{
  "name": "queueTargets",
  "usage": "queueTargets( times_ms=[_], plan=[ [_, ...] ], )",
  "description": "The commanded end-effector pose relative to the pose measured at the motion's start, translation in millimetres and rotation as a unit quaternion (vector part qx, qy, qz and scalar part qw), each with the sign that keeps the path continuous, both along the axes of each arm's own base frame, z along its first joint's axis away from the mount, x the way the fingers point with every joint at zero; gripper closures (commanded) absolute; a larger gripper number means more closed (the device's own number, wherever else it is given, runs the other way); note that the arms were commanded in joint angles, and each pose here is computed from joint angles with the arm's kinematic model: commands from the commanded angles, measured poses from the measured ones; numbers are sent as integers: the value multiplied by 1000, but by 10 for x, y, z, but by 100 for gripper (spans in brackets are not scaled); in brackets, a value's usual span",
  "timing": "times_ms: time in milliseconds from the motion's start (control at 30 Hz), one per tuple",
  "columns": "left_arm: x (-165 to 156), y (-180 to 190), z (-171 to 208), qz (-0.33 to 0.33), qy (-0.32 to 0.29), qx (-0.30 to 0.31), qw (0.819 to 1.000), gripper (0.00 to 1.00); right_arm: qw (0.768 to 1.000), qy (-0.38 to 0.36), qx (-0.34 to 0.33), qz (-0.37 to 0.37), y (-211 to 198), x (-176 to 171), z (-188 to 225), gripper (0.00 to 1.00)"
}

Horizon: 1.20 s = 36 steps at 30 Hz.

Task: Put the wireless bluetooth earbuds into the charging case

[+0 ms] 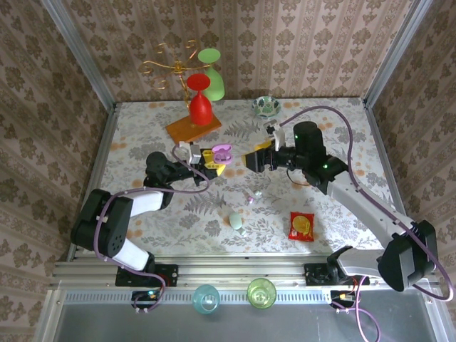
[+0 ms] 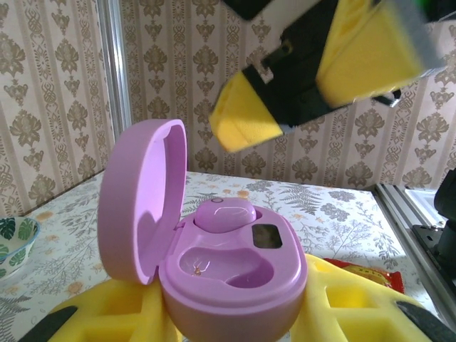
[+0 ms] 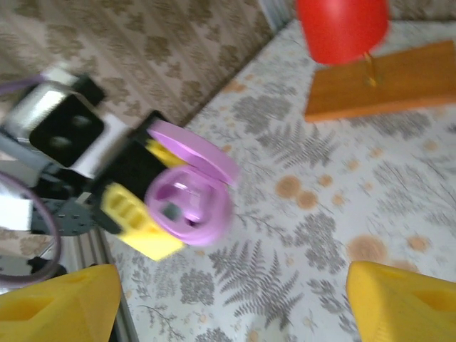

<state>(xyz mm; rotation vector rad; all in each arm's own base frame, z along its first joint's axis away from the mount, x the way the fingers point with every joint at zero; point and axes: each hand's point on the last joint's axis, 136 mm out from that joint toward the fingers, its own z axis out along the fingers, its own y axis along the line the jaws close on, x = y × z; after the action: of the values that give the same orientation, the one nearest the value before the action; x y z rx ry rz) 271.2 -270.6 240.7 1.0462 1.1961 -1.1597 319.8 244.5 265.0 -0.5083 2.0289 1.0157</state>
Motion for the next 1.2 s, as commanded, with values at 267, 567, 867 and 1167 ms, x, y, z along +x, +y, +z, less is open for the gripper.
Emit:
queueTargets(
  times_ms=[267, 567, 867, 1167],
  plan=[
    [12, 50, 117, 6, -19, -10, 1000, 76, 951, 294, -93, -28, -58, -100, -1589, 32],
    [-14, 67, 137, 6, -21, -11, 1000, 76, 935, 326, -138, 20, 231, -156, -2006, 42],
    [-15, 71, 151, 5, -22, -12, 1000, 76, 928, 329, -176, 13, 164, -168, -2235, 43],
    [-9, 70, 154, 3, -23, -11, 1000, 76, 915, 334, -226, 21, 78, -280, -2311, 44]
  ],
)
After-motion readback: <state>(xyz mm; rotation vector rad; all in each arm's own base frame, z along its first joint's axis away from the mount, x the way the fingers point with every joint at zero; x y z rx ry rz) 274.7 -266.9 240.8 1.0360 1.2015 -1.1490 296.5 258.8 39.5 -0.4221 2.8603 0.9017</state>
